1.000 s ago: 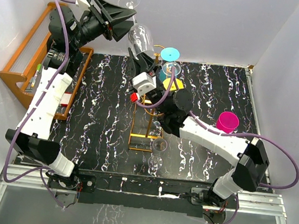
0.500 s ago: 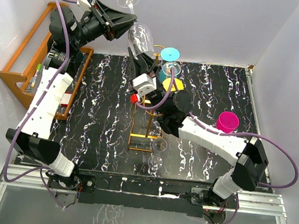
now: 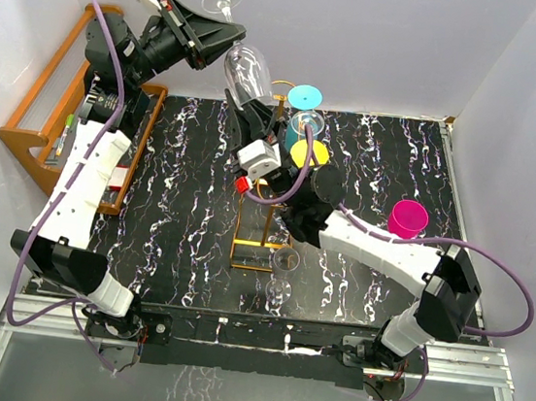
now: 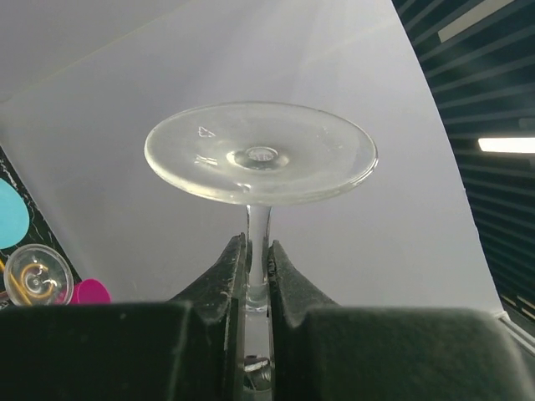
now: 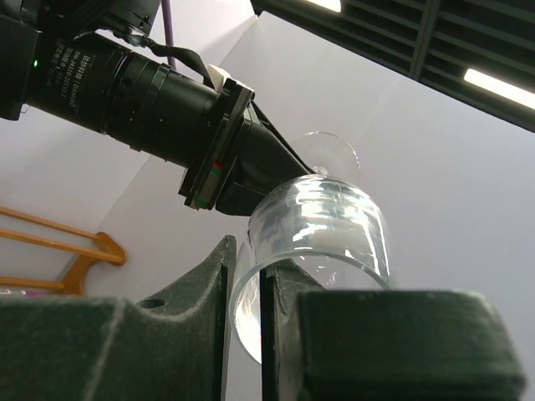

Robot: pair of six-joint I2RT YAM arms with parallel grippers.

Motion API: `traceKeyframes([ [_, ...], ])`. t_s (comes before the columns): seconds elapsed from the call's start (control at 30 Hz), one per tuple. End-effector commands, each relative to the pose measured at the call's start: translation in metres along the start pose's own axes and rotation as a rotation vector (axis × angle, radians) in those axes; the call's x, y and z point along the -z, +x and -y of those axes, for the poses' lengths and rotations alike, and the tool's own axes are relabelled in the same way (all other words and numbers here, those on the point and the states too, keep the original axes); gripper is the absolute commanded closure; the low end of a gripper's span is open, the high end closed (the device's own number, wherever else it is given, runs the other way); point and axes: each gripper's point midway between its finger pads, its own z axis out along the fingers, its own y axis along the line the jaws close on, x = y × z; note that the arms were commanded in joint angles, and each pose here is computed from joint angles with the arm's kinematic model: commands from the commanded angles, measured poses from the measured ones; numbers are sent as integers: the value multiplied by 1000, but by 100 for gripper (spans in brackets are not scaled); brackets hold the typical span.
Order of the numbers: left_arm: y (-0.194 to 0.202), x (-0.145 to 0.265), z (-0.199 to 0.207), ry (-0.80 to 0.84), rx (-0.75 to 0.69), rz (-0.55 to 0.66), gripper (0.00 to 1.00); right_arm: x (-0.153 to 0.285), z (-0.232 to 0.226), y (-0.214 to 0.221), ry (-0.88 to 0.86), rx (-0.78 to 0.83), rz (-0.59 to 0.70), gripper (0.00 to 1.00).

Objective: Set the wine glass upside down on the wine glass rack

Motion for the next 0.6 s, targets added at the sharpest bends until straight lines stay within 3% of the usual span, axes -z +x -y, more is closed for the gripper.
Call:
traceKeyframes([
  [0.0, 6, 11, 46, 135, -122, 3, 100, -3, -15, -15, -25, -62, 37, 92],
  [0.57, 9, 14, 67, 191, -276, 8, 100, -14, -71, -23, -108, -111, 55, 92],
])
